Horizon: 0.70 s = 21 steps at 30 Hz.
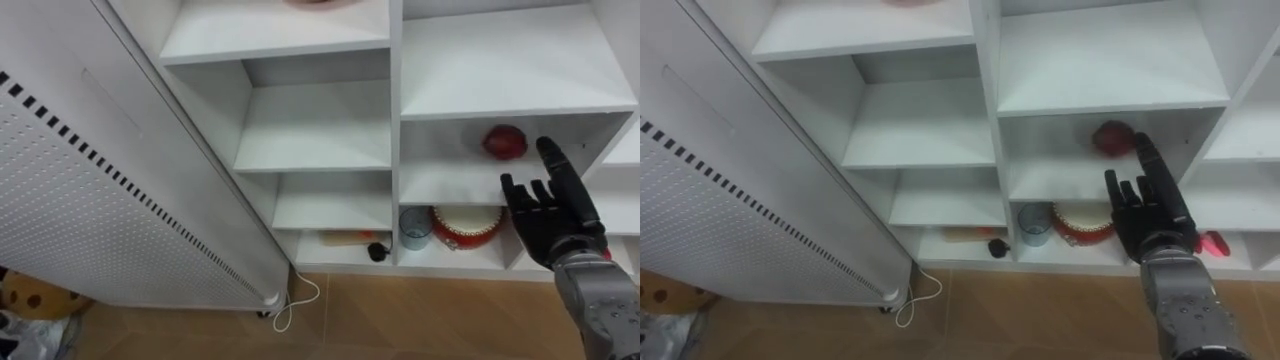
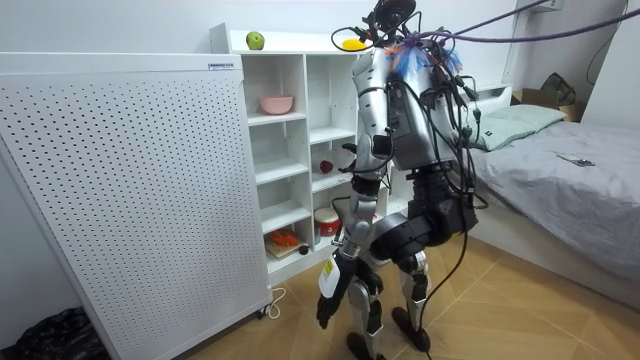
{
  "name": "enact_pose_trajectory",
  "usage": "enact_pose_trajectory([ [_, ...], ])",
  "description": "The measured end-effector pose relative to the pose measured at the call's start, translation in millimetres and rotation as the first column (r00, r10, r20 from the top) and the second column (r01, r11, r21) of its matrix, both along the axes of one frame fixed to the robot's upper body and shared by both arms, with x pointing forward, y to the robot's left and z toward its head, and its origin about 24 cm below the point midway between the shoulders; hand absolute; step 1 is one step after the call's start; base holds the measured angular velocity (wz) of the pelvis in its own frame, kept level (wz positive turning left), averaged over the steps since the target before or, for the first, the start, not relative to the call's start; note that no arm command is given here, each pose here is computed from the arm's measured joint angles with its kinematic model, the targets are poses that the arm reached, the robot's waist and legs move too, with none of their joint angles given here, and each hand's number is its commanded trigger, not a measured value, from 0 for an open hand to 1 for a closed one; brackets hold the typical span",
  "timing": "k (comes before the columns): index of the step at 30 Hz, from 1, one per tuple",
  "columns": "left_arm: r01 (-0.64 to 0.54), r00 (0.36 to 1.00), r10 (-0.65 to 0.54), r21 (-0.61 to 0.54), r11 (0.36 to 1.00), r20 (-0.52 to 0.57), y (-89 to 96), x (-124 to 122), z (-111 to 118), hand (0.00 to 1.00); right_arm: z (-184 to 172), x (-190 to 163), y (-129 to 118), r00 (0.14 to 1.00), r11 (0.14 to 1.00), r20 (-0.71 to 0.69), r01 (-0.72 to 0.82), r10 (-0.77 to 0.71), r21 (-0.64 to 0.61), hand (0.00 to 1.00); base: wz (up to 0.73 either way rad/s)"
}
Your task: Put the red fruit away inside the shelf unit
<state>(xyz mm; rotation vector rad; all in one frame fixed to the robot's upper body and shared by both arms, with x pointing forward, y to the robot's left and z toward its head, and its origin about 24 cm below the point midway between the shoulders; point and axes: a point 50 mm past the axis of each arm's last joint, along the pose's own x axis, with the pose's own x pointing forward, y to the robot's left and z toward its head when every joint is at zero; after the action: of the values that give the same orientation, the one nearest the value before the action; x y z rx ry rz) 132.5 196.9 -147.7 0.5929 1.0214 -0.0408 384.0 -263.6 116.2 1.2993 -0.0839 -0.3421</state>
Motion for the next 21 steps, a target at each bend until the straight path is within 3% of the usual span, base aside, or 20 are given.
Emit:
enact_pose_trajectory([
  [21, -0.007, 0.999, 0.007, 0.013, 1.000, -0.036, 7.0, -10.4, -2.4, 0.00, -13.7, -3.1, -2.0, 0.999, 1.000, -0.049, -0.008, 0.008, 0.004, 0.00, 0.02],
])
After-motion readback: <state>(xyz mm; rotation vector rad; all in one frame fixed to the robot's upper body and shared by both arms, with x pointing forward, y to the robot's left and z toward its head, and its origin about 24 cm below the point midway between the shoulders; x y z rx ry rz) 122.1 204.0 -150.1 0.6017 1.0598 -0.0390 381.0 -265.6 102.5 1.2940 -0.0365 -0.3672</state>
